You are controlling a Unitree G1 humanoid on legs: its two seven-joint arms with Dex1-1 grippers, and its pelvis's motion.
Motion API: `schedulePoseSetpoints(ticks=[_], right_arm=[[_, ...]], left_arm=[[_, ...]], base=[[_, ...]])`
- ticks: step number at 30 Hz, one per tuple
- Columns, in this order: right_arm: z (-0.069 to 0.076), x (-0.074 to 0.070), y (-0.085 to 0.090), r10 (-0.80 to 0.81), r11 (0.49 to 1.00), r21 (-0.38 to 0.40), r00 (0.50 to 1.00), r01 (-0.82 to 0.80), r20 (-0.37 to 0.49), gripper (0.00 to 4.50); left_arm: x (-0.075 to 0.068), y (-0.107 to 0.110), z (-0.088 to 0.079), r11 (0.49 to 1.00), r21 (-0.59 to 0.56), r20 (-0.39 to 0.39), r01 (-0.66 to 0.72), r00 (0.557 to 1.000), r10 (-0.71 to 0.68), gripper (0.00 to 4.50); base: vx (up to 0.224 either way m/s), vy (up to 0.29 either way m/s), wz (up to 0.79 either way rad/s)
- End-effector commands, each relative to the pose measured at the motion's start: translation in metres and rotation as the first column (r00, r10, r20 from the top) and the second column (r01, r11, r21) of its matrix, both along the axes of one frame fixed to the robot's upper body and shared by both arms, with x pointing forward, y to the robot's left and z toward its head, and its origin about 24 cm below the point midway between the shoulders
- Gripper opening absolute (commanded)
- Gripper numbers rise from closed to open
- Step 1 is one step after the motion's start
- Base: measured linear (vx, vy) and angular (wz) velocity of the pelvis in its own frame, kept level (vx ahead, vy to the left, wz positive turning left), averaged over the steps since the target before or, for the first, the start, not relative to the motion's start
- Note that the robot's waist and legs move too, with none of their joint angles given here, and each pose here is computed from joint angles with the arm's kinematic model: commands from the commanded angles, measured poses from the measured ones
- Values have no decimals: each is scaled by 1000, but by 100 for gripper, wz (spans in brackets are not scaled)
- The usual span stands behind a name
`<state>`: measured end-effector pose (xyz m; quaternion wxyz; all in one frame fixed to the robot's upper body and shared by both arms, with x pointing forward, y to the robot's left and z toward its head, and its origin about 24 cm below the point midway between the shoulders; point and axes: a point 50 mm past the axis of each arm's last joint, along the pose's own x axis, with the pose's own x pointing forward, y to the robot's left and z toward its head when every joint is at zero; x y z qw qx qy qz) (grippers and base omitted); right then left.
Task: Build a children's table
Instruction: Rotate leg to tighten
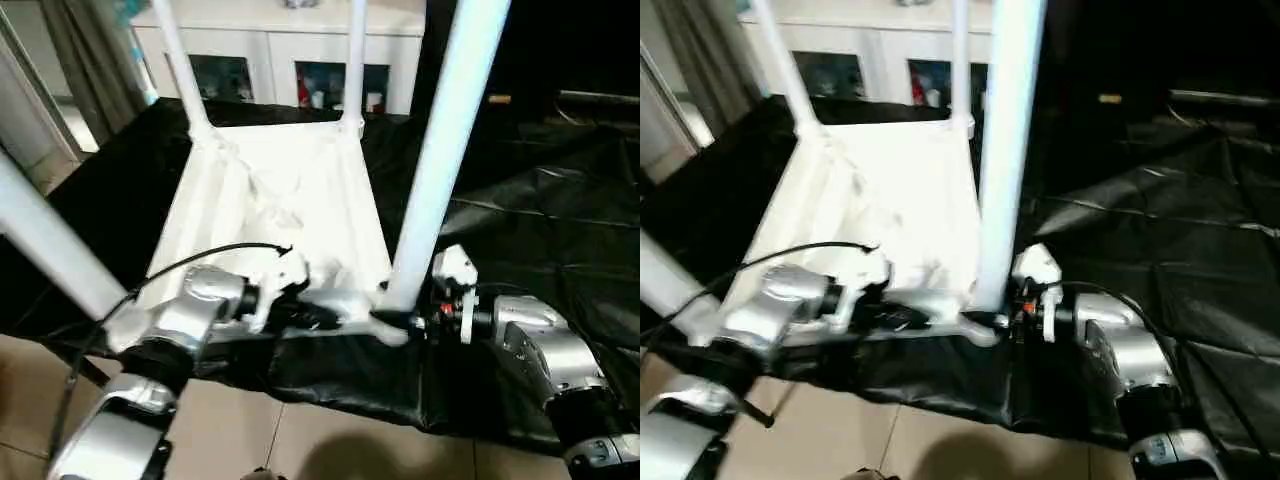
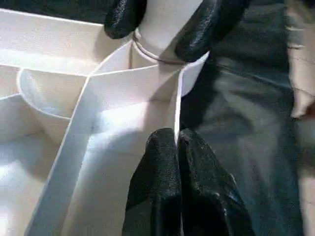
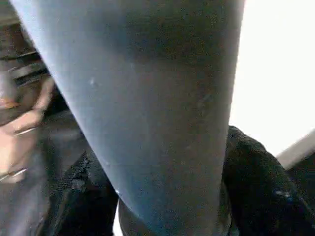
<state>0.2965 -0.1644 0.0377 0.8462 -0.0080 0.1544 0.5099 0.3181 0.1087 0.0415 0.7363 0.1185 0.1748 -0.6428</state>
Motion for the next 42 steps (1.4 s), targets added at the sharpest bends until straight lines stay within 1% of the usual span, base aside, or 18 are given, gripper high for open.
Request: schedulePoseSetpoints(ticks=[1, 4, 5, 9, 12, 13, 14, 17, 19, 21, 22, 25, 26, 27, 31, 35, 39, 42], right_arm=[[-33, -6, 16, -110, 992, -65, 988, 104, -106, 250], [-45, 2, 25, -306, 949, -105, 948, 297, -84, 245], [-46, 3, 25, -319, 945, -107, 944, 309, -84, 245], [-51, 11, 43, -498, 867, -84, 859, 492, -118, 245], [-46, 14, 54, -480, 877, -58, 873, 477, -86, 245], [-43, 15, 60, -456, 889, -15, 885, 457, -88, 245], [-43, 15, 60, -454, 890, -11, 887, 455, -89, 301], [-40, 15, 59, -426, 902, 26, 898, 431, -110, 315], [-31, 11, 46, -312, 949, 32, 949, 314, -48, 343], [-23, 4, 33, -212, 977, 29, 977, 212, 18, 343], [-22, 4, 31, -203, 979, 27, 979, 202, 26, 343], [-15, -8, 6, -84, 996, -11, 994, 85, 64, 343], [-12, -12, -8, -53, 998, -27, 997, 55, 57, 343], [-4, -16, -32, -30, 998, -51, 999, 33, 45, 343], [4, -19, -53, -34, 997, -68, 999, 37, 39, 343], [27, -21, -94, -101, 991, -88, 993, 105, 53, 343], [40, -21, -116, -178, 980, -73, 980, 185, 84, 343], [48, -17, -128, -276, 956, -60, 952, 286, 135, 343]], left_arm=[[18, -10, 7, 983, -8, 79, -183, 980, 183, 0], [25, -26, 10, 963, -35, 110, -266, 957, 268, 0], [25, -27, 10, 963, -36, 111, -269, 956, 271, 0], [27, -50, 10, 952, -58, 136, -300, 942, 306, 0], [24, -57, 10, 961, -68, 137, -270, 951, 277, 0], [22, -60, 9, 965, -68, 140, -252, 956, 259, 0], [22, -60, 9, 966, -68, 141, -251, 956, 258, 0], [19, -60, 8, 975, -67, 138, -210, 966, 217, 0], [15, -52, 5, 988, -45, 129, -150, 979, 155, 0], [13, -44, 2, 994, -14, 126, -110, 986, 111, 0], [13, -43, 1, 994, -11, 126, -107, 986, 107, 0], [11, -35, 0, 998, 9, 117, -69, 991, 67, 0], [10, -32, 0, 999, 17, 114, -46, 993, 44, 0], [8, -26, 1, 1000, 19, 105, -2, 995, 0, 0], [5, -22, 2, 998, 15, 91, 56, 994, -58, 0], [-1, -14, 1, 987, 61, 88, 148, 984, -153, 0], [-3, -12, 3, 981, 54, 81, 186, 978, -190, 0], [-8, -13, 4, 969, 44, 86, 245, 965, -248, 0]], base=[[0, 0, 0], [-41, 2, -2], [-59, 18, -7], [-35, 12, -4], [0, 0, 0], [0, 0, 0], [0, 0, 0], [0, 0, 0], [0, 0, 0], [0, 0, 0], [51, -13, 7], [61, -19, 6], [69, -19, 7], [69, -19, 7], [42, -8, 0], [0, 0, 0], [0, 0, 0], [0, 0, 0]])
